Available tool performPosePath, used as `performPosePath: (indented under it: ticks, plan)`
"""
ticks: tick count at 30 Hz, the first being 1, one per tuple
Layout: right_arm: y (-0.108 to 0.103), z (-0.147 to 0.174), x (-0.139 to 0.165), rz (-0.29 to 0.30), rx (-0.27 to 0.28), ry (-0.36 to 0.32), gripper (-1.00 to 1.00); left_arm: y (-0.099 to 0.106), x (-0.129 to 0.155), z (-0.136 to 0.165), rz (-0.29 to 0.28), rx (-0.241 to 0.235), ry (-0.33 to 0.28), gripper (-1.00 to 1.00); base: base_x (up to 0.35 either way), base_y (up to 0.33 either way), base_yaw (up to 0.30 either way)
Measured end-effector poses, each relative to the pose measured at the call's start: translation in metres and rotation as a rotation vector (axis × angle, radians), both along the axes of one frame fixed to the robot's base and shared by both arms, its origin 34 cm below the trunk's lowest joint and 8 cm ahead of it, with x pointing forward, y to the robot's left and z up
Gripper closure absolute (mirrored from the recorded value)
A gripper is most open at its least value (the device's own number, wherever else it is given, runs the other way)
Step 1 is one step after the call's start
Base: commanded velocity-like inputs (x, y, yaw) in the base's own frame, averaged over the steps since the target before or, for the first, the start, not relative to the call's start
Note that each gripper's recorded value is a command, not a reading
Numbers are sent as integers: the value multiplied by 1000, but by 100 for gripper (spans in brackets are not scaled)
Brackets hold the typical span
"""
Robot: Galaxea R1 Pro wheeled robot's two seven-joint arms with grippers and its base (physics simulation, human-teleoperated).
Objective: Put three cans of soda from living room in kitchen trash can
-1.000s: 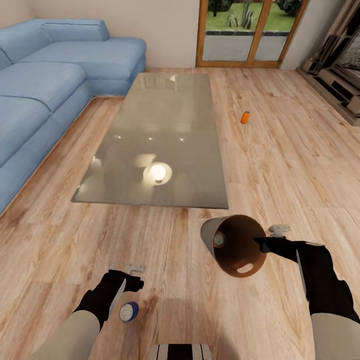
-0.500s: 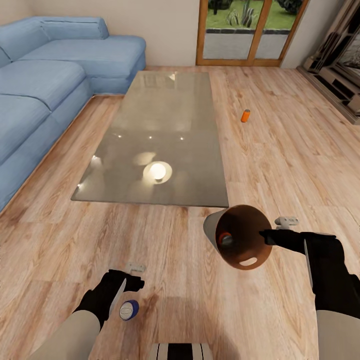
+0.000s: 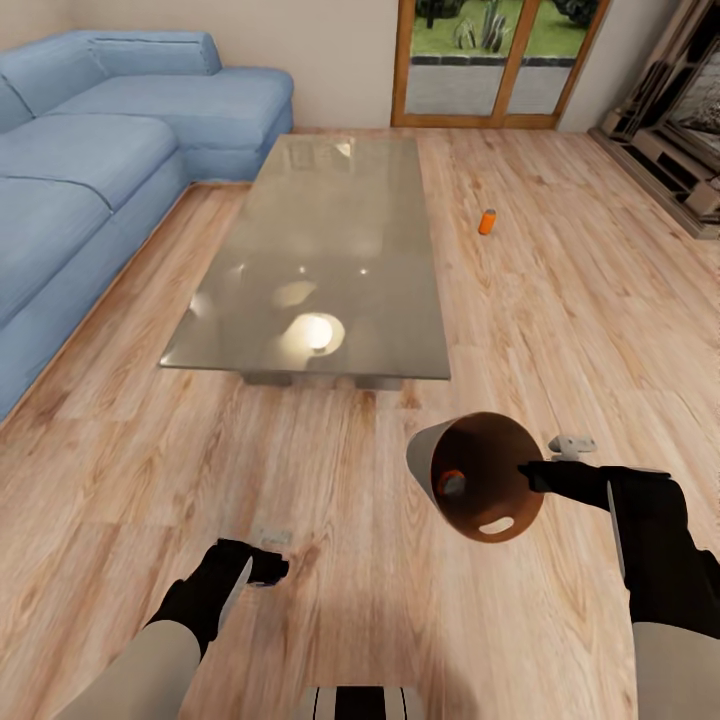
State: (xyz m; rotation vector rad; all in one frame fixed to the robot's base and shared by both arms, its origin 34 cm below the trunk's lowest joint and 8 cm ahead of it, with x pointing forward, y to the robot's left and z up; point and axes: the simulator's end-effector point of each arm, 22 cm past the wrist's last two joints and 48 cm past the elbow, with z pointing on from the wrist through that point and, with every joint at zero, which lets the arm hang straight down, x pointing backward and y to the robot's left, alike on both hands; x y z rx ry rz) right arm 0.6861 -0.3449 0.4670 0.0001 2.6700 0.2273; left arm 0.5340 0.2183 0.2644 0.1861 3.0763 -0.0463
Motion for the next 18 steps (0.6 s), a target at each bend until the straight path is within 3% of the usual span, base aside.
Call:
performPosePath:
  ticks: [11,18]
  plan:
    - [0,3,0,-2,6,-6,100,-1,1,2,0,-2,-3,-100,-87,236,-133]
    - [0,6,2,-3,10,-14,100,-1,4,5,-2,-2,-10,-100,131,274,-211]
